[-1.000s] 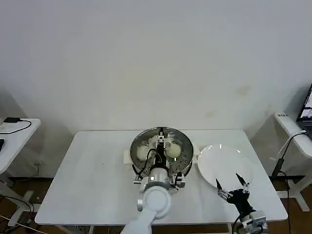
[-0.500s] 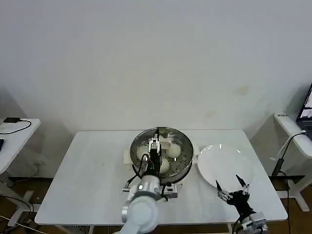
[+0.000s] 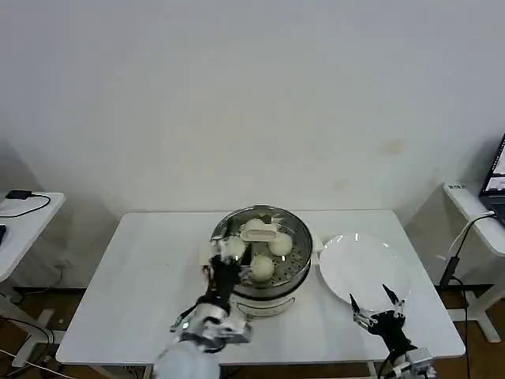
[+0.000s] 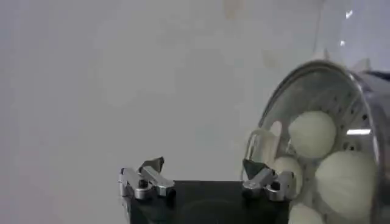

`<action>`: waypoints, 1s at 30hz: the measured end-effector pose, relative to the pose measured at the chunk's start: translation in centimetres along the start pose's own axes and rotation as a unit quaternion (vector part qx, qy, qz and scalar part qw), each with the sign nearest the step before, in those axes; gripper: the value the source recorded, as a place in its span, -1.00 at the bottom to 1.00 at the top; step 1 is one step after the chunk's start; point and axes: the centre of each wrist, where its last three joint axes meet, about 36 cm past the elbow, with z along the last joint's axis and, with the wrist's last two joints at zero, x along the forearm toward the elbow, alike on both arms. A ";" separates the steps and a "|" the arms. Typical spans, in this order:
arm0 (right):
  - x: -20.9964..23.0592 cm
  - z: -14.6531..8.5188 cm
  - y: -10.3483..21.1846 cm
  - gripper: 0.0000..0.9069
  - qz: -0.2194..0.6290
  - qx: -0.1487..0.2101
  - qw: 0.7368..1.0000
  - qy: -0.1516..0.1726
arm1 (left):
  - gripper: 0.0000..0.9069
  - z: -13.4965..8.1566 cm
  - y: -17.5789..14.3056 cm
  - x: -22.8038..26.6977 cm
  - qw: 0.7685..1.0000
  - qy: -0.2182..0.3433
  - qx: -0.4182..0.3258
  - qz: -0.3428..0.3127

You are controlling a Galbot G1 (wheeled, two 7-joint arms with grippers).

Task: Take steamed baozi put them in steamer then cover it.

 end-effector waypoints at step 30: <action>2.4 -1.1 0.2 1.00 -0.015 0.019 1.000 0.000 | 1.00 12.6 2.8 13.9 0.894 0.179 0.391 -0.124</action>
